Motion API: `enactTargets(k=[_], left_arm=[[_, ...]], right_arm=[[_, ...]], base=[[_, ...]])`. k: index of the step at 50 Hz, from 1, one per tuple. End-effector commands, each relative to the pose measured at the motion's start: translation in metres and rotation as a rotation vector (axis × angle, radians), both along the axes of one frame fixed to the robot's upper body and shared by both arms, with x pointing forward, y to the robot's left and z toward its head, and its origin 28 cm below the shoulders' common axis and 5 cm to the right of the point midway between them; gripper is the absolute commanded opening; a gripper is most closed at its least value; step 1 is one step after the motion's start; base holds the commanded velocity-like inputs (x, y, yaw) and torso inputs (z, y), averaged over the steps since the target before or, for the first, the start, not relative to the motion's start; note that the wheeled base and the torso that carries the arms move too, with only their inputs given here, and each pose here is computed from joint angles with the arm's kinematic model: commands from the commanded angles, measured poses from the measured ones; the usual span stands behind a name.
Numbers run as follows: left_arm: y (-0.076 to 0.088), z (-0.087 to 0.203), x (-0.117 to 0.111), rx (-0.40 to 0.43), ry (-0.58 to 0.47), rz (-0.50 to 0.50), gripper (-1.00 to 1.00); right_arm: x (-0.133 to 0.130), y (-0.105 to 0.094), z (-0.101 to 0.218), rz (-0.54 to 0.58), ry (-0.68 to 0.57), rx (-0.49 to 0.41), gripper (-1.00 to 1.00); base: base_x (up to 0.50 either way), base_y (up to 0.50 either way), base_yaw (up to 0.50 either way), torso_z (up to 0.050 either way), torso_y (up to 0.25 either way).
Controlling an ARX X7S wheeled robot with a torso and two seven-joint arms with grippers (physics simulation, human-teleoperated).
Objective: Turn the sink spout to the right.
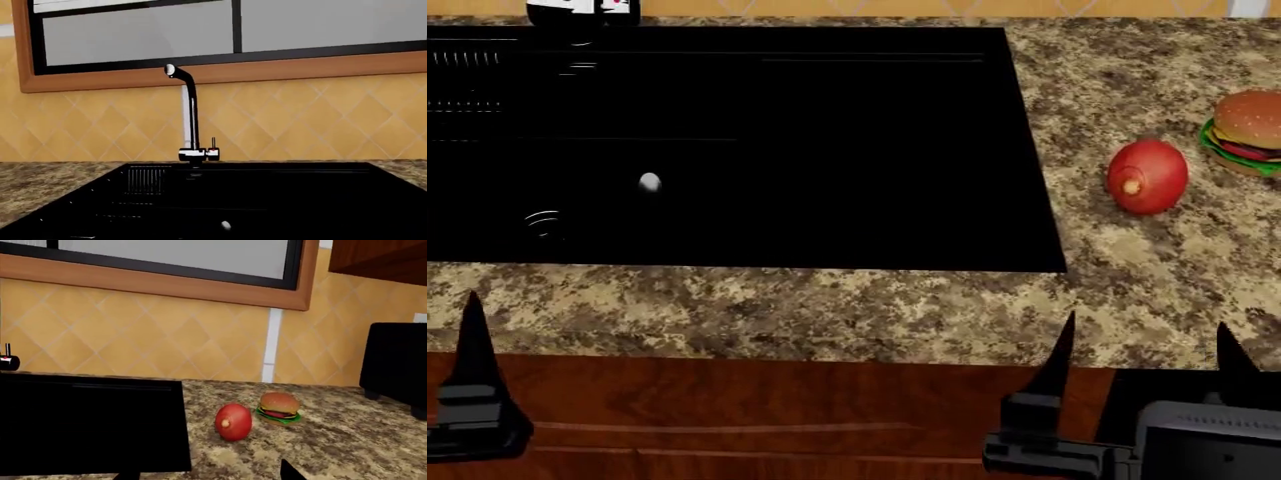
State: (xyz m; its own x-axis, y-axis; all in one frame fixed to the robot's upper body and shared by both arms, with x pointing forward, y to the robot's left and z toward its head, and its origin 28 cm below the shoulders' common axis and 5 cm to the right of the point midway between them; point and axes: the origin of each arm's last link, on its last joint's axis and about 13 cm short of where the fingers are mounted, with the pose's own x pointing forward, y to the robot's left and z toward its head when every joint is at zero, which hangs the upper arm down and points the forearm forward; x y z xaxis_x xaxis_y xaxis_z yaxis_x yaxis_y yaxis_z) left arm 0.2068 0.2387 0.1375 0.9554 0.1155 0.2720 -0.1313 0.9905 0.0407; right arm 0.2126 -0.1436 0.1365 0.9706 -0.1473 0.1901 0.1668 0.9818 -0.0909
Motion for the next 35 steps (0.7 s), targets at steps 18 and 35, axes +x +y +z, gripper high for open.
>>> enactTargets(k=[18,35], left_arm=[[0.026,0.044,0.011,0.05,-0.072,0.127,1.0],[0.025,0.054,0.012,0.043,-0.081,0.125,1.0]], right_arm=[[0.019,-0.017,0.029,-0.041,-0.03,-0.039,1.0],[0.023,-0.016,0.036,-0.024,-0.039,-0.046,1.0]], base=[[0.0,0.0,0.0,0.0,0.0],[0.0,0.0,0.0,0.0,0.0]])
